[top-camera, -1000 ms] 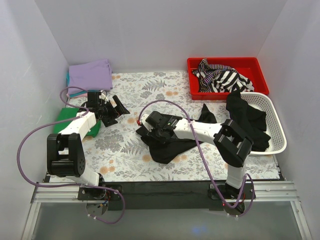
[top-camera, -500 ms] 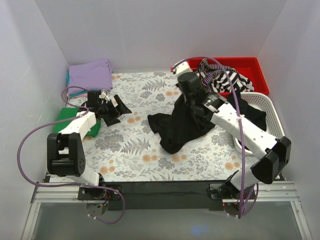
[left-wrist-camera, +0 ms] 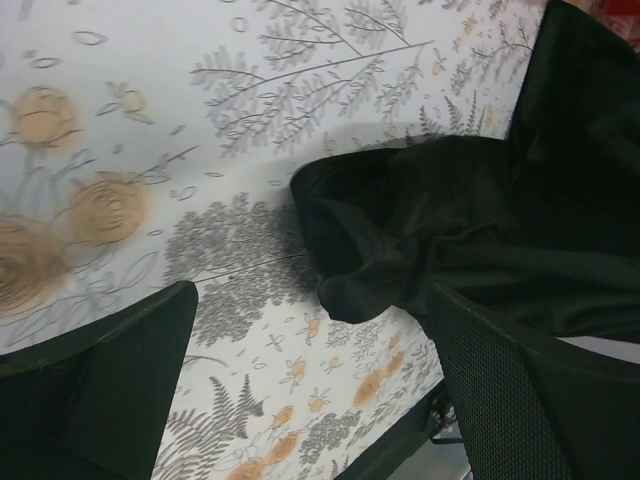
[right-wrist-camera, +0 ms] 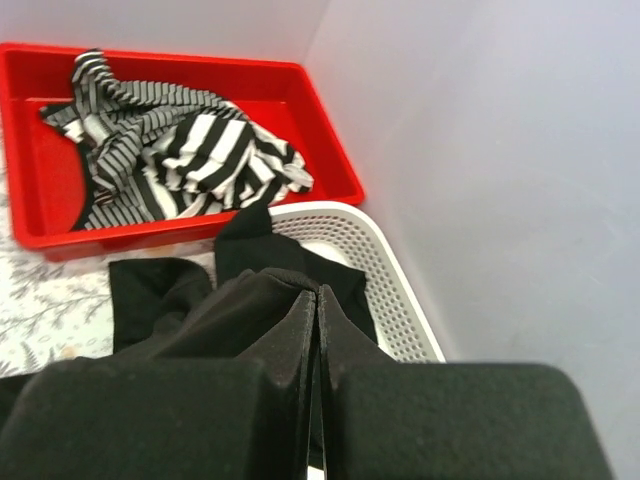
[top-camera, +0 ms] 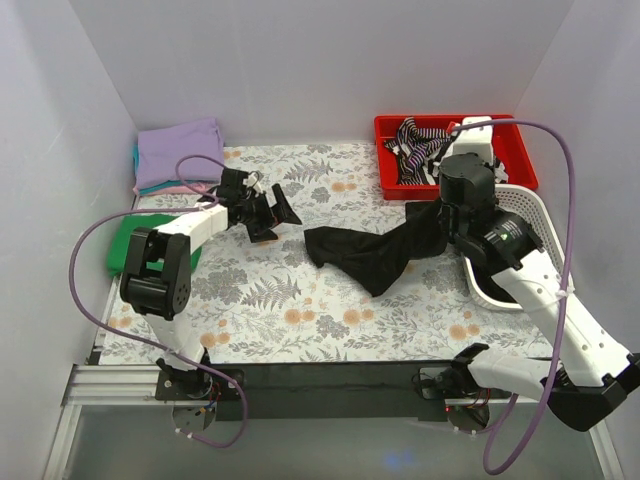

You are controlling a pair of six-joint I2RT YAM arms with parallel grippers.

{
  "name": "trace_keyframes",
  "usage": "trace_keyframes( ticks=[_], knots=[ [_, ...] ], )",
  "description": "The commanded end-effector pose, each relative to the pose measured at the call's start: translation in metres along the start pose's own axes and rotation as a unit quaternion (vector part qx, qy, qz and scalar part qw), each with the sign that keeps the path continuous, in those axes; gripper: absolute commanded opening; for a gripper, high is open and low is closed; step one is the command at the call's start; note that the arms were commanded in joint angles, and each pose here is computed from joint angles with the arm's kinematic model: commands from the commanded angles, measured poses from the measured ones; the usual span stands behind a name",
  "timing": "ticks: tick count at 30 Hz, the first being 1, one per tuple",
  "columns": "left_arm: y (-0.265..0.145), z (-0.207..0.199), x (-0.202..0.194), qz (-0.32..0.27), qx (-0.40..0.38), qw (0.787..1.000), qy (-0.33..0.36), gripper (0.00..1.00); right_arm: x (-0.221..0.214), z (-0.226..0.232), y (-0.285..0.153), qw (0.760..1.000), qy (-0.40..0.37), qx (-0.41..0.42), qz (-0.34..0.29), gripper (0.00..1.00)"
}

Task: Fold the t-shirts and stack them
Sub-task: Flatten the tshirt out

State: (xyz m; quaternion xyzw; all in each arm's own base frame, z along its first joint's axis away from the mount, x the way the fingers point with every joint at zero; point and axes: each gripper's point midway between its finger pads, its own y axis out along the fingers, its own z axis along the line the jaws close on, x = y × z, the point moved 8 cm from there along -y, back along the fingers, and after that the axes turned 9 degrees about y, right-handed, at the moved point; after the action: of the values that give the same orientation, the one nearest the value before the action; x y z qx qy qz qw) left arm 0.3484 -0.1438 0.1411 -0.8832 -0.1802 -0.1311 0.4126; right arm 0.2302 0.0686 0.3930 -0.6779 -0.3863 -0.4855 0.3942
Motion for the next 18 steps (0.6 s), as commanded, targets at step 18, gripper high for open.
trace_keyframes(
  ticks=[18],
  knots=[
    [0.071, -0.086, -0.093, 0.128, -0.010, 0.982, 0.139, 0.98, -0.014, 0.008, 0.014, 1.000, 0.006, -0.001, 0.022, 0.01]
  ],
)
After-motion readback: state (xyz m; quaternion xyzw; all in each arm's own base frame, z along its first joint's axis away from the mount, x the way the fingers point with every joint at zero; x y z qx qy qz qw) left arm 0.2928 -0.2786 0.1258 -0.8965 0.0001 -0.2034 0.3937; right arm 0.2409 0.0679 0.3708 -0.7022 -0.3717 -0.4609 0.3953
